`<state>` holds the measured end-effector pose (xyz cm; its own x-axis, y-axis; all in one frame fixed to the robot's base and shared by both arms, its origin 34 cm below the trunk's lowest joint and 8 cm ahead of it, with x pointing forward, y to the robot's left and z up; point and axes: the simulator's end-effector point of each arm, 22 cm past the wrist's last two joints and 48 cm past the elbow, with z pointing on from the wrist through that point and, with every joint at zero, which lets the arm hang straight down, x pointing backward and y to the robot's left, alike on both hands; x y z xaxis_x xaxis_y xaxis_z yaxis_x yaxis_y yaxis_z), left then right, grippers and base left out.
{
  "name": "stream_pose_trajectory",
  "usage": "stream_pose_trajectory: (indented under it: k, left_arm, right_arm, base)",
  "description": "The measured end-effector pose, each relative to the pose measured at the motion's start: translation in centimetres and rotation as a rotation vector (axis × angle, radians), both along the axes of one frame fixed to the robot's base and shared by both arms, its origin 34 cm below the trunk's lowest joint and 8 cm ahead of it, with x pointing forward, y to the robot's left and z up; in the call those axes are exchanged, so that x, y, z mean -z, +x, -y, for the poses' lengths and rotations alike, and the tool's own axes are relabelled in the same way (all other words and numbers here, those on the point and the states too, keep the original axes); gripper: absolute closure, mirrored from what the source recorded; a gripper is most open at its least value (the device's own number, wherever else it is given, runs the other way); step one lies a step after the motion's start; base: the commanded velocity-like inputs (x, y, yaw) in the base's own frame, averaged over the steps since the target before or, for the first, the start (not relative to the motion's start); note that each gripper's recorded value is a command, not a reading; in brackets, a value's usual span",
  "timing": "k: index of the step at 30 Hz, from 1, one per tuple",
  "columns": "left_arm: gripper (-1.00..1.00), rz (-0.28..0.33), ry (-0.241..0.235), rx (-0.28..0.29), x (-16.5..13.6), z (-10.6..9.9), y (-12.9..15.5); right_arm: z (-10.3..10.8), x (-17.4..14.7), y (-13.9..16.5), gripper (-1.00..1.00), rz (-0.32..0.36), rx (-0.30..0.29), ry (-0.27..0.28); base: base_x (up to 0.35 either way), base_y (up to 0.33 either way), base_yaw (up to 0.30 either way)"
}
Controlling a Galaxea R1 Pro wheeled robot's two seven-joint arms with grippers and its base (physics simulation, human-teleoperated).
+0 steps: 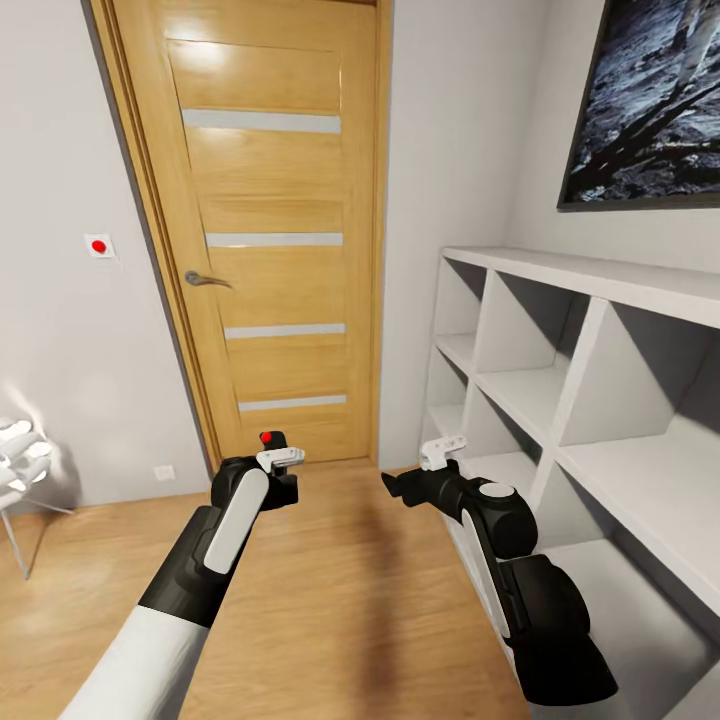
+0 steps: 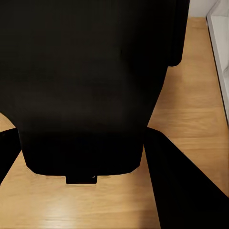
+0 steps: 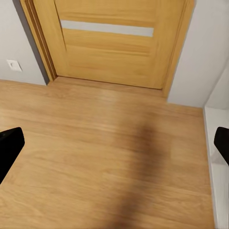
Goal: Attach the digital camera to the camera tripod in the bedroom.
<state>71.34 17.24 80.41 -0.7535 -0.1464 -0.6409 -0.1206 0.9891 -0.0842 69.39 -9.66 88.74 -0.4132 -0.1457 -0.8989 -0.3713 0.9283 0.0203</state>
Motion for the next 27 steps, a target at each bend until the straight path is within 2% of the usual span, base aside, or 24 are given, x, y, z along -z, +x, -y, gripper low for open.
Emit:
stream_pose_trajectory:
  k: [10, 14, 15, 16, 19, 23, 24, 25, 27]
  left_arm:
    - [1.00, -0.004, -0.003, -0.012, 0.3, -0.5, -0.1]
    - [1.00, -0.013, -0.022, -0.052, 1.7, -1.6, -0.6]
    - [1.00, -0.029, -0.032, -0.105, 3.6, -3.2, -1.6]
    - [1.00, -0.028, -0.050, -0.107, 3.7, -2.9, -1.7]
    - [1.00, -0.039, -0.067, -0.142, 5.4, -3.9, -2.5]
    - [1.00, -0.054, -0.080, -0.161, 6.8, -4.3, -3.3]
    - [1.00, -0.084, -0.075, -0.189, 8.9, -5.3, -4.9]
    - [1.00, -0.086, -0.089, -0.195, 9.1, -5.3, -5.1]
    - [1.00, -0.089, -0.088, -0.202, 9.3, -5.6, -5.2]
  right_arm:
    - [0.0, 0.2, -0.1, -1.00, -0.010, 0.000, -0.002]
    - [0.1, 0.2, 0.0, -1.00, -0.010, 0.003, 0.000]
    - [0.1, 0.2, 0.0, -1.00, -0.008, 0.003, 0.000]
    - [0.1, 0.2, 0.0, -1.00, -0.007, 0.003, 0.000]
    - [0.0, 0.2, 0.0, -1.00, -0.005, 0.001, -0.001]
    - [-0.1, 0.2, 0.0, -1.00, -0.005, -0.003, -0.002]
    - [-0.3, 0.2, 0.0, -1.00, -0.003, -0.006, -0.005]
    - [-0.2, 0.2, 0.0, -1.00, -0.003, -0.005, -0.007]
    - [-0.2, 0.2, 0.0, -1.00, -0.002, -0.005, -0.008]
  base:
    - [0.064, 0.000, 0.078]
    - [0.014, 0.000, 0.238]
    - [0.007, 0.000, 0.264]
    - [0.006, 0.000, 0.271]
    - [0.004, 0.000, 0.278]
    - [0.002, 0.000, 0.287]
    - [0.012, 0.000, 0.294]
    - [0.039, 0.000, 0.294]
    - [0.107, 0.000, 0.295]
